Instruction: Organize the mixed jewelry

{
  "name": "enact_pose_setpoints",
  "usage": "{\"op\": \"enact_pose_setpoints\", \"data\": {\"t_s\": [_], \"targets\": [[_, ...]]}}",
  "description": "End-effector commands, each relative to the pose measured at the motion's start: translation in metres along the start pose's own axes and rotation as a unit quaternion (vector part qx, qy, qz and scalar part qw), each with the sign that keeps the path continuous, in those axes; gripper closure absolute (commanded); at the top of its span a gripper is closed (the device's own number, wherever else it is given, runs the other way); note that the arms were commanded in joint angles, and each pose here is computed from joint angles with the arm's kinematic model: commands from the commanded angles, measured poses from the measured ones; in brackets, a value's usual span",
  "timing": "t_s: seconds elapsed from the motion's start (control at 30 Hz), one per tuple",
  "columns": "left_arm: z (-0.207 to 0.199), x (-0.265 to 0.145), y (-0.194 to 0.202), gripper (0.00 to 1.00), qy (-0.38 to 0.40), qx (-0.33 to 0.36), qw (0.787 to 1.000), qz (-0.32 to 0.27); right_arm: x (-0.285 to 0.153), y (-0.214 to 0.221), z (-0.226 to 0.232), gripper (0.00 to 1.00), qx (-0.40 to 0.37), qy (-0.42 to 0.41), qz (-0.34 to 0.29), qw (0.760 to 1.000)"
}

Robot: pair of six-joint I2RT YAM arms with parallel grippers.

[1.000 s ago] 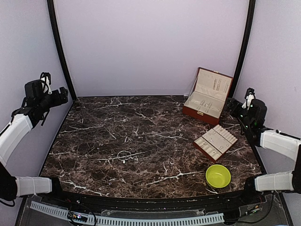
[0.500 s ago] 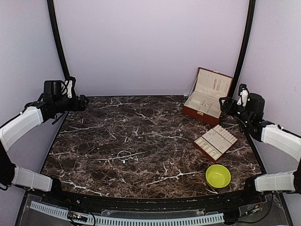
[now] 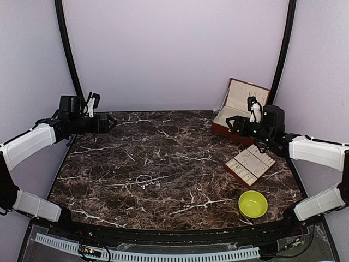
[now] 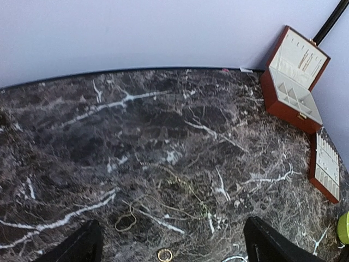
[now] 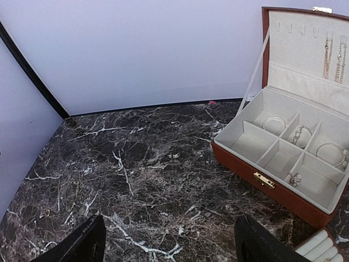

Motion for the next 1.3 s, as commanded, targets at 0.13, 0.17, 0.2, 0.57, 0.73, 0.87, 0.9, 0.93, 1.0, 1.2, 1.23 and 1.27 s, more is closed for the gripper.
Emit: {"op": "enact_pose_setpoints", "data": {"t_s": [0.13, 0.17, 0.2, 0.57, 0.73, 0.87, 0.9, 0.93, 1.0, 1.2, 1.23, 1.27], "targets": [[-0.017, 0.014, 0.058, 0.15, 0.025, -0.021, 0.996, 0.086, 0.019, -0.008, 0.021, 0.18, 0.000, -0.039, -0.028, 0.999], [-0.019, 0.016, 0.065, 0.17, 0.027, -0.020, 0.995, 0.095, 0.020, -0.007, 0.022, 0.18, 0.000, -0.040, -0.028, 0.999], [-0.020, 0.017, 0.068, 0.19, 0.023, -0.021, 0.995, 0.099, 0.022, -0.006, 0.022, 0.18, 0.001, -0.042, -0.028, 0.999], [-0.059, 0.044, 0.125, 0.47, 0.042, 0.014, 0.977, 0.209, 0.020, 0.004, 0.021, 0.18, 0.000, -0.032, -0.020, 0.999], [-0.083, 0.050, 0.158, 0.49, 0.042, 0.038, 0.965, 0.258, 0.019, 0.008, 0.018, 0.18, 0.004, -0.028, -0.020, 0.999], [-0.090, 0.052, 0.176, 0.54, 0.031, 0.021, 0.960, 0.278, 0.020, 0.010, 0.017, 0.18, 0.003, -0.025, -0.017, 1.000], [-0.091, 0.051, 0.178, 0.56, 0.029, 0.005, 0.960, 0.279, 0.021, 0.011, 0.017, 0.18, 0.002, -0.024, -0.017, 1.000], [-0.092, 0.051, 0.182, 0.58, 0.032, 0.000, 0.960, 0.278, 0.021, 0.011, 0.017, 0.18, 0.001, -0.024, -0.016, 1.000], [-0.098, 0.051, 0.188, 0.58, 0.037, -0.008, 0.959, 0.280, 0.022, 0.013, 0.016, 0.19, 0.001, -0.023, -0.013, 1.000], [-0.124, 0.049, 0.190, 0.57, 0.068, 0.050, 0.959, 0.269, 0.021, 0.018, 0.013, 0.18, 0.002, -0.016, -0.011, 1.000], [-0.126, 0.049, 0.189, 0.57, 0.076, 0.061, 0.958, 0.269, 0.021, 0.019, 0.013, 0.19, 0.001, -0.017, -0.011, 1.000], [-0.128, 0.050, 0.188, 0.57, 0.083, 0.067, 0.957, 0.269, 0.021, 0.019, 0.012, 0.18, 0.002, -0.016, -0.010, 1.000]]}}
Point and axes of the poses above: each gripper's point midway between its finger pads, its own x axis out along the fingers, its own z axis along the line the jaws close on, y = z × x, the point moved 6 cm from there along -x, back along the fingers, and after that the axes turned 1 degree about -x, right-handed, at the moved point
